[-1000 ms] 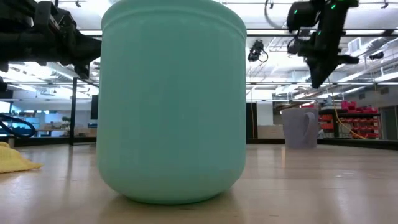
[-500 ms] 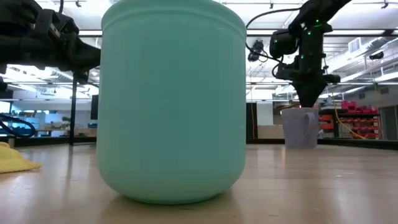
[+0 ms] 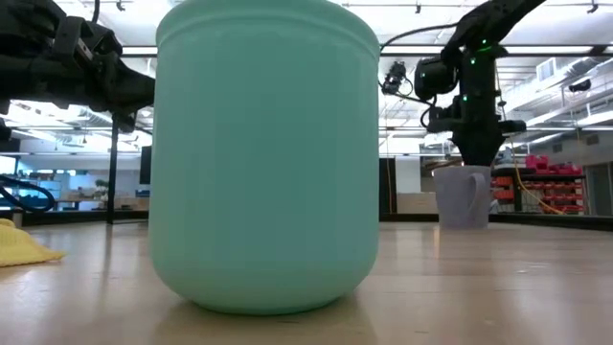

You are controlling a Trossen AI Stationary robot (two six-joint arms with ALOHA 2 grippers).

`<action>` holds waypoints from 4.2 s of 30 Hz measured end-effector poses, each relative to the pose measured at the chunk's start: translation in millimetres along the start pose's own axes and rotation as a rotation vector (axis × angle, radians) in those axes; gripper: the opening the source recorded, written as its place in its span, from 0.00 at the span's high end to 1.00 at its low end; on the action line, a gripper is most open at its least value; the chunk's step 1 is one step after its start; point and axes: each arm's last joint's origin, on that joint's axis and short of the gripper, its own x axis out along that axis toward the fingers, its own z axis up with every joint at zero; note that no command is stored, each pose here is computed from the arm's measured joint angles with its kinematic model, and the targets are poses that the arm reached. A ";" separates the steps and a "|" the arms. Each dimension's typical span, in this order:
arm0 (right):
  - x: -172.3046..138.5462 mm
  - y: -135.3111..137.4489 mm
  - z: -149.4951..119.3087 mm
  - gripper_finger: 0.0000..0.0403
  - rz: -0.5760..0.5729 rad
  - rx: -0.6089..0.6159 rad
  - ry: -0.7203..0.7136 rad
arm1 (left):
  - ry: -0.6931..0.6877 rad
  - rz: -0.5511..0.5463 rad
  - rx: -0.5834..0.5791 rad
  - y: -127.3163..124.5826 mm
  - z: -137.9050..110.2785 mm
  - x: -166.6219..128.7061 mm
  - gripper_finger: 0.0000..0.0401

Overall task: Stack small to large cups/mugs on shelf
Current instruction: Put the blue mug on the shelf

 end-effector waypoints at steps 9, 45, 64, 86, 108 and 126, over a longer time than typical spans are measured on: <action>15.8 2.8 0.8 0.72 -0.019 -0.005 0.034 | 0.003 0.001 -0.011 0.1 -0.3 0.0 0.96; -123.8 100.3 -75.0 0.96 0.434 -0.272 -0.214 | 0.002 0.000 -0.016 0.0 -0.2 0.0 0.96; -135.9 234.2 -16.0 0.96 0.371 -0.449 -0.276 | 0.023 0.006 -0.016 0.5 -2.1 0.0 0.95; -57.8 307.0 3.1 0.96 0.354 -0.453 -0.150 | 0.046 0.012 -0.015 1.1 -4.4 -0.1 0.96; -28.6 317.9 -5.3 0.96 0.306 -0.458 -0.114 | 0.066 0.017 -0.040 1.5 -6.4 -0.3 0.95; -24.8 316.4 -4.0 0.96 0.296 -0.455 -0.108 | 0.077 0.020 -0.040 1.8 -7.4 -0.3 0.95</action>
